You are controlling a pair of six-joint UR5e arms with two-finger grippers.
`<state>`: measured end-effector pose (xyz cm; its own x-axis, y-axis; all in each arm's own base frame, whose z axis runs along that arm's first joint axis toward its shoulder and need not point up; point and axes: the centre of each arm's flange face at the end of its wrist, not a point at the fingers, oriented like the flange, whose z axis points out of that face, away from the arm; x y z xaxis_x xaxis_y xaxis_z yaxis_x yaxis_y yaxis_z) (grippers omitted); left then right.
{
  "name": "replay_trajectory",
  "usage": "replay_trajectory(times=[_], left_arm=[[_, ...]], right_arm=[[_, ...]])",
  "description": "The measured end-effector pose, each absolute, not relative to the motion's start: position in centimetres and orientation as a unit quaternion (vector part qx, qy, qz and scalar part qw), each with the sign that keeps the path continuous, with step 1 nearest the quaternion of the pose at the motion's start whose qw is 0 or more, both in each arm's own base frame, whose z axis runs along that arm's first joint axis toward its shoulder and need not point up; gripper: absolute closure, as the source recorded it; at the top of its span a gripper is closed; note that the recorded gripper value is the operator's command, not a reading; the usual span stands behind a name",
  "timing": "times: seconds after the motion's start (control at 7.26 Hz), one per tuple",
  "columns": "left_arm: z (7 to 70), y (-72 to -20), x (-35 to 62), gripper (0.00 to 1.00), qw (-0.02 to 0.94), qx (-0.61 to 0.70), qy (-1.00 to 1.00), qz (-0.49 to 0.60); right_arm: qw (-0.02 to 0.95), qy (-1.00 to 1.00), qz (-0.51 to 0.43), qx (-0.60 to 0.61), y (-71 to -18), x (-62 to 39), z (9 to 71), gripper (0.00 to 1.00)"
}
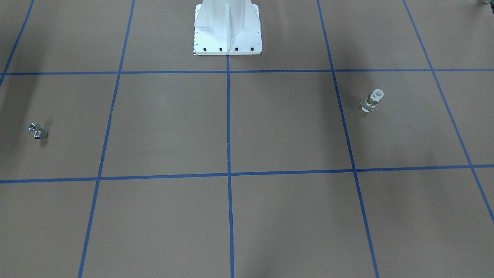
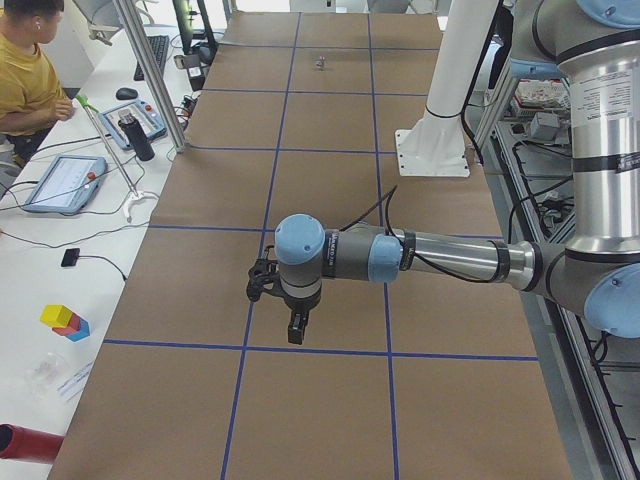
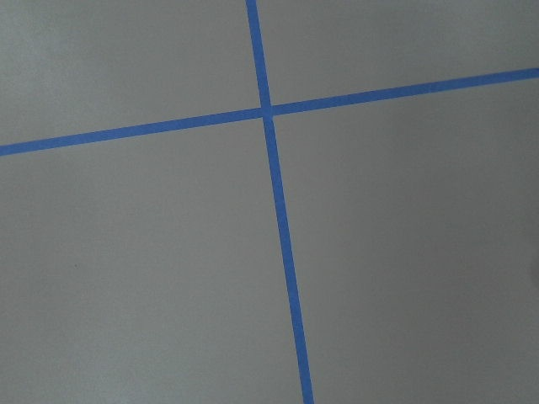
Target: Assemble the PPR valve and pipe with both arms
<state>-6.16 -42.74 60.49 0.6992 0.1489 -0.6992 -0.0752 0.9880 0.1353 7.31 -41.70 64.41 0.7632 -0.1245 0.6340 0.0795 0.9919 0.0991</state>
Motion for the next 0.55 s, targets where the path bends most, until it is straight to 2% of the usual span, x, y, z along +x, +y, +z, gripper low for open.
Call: replay_trajectory(times=[0.28,0.55], left_arm=[[60.3,-43.3,-6.1,0.0,0.92,0.047,0.386,0.053],[57.1,-46.4,-6.1,0.0,0.919,0.053,0.39,0.004]], right_arm=[[0.938,-0.34,-0.056,0.042,-42.4,7.3,63.7,0.0],[0.936,-0.338,-0.064,0.078,-44.2,7.4,61.9,0.0]])
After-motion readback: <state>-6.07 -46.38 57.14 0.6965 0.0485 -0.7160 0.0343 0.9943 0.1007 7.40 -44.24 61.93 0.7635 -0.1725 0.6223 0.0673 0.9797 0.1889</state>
